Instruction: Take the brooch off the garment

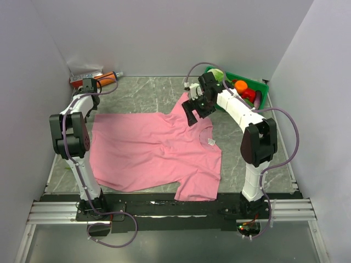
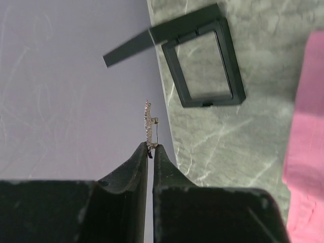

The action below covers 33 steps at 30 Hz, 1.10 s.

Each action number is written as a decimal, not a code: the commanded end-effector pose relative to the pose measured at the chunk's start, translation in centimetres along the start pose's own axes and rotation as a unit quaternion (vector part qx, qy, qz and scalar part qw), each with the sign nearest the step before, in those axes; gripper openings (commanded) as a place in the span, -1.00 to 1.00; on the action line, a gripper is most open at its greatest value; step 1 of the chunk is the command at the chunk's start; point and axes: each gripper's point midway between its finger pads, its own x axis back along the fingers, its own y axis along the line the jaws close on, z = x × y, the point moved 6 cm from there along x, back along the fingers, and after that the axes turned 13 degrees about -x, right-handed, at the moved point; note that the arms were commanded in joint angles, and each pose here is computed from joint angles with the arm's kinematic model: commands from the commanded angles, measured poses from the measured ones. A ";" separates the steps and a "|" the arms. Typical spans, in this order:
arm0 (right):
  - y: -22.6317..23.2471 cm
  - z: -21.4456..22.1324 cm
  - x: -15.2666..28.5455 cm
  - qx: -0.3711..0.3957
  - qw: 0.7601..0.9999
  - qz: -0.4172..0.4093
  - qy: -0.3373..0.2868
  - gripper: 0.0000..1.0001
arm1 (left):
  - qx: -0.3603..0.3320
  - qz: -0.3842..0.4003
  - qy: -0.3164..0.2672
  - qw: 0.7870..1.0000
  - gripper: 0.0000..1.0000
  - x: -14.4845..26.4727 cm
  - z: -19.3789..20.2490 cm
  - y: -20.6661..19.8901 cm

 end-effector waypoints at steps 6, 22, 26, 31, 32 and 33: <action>-0.4 0.8 1.8 0.015 0.999 0.026 -0.012 1.00 | 0.008 -0.022 -0.004 1.000 -0.98 -1.8 -1.8 0.9; -0.9 1.1 1.7 0.023 0.999 0.040 -0.012 1.00 | -0.018 -0.016 0.002 1.000 -0.98 -4.6 -3.8 0.1; -0.9 0.9 1.8 0.025 0.999 0.044 -0.014 1.00 | -0.020 -0.011 0.006 1.000 -0.98 -4.9 -4.0 0.1; -1.0 0.9 1.6 0.026 0.999 0.046 -0.013 1.00 | -0.022 -0.015 0.000 1.000 -0.98 -4.8 -4.0 0.0; -1.1 0.9 1.6 0.025 0.999 0.046 -0.013 1.00 | -0.023 -0.016 0.002 1.000 -0.98 -4.9 -4.0 0.0; -1.0 0.9 1.5 0.026 0.999 0.046 -0.012 0.99 | -0.026 -0.014 0.005 1.000 -0.98 -5.1 -4.0 -0.2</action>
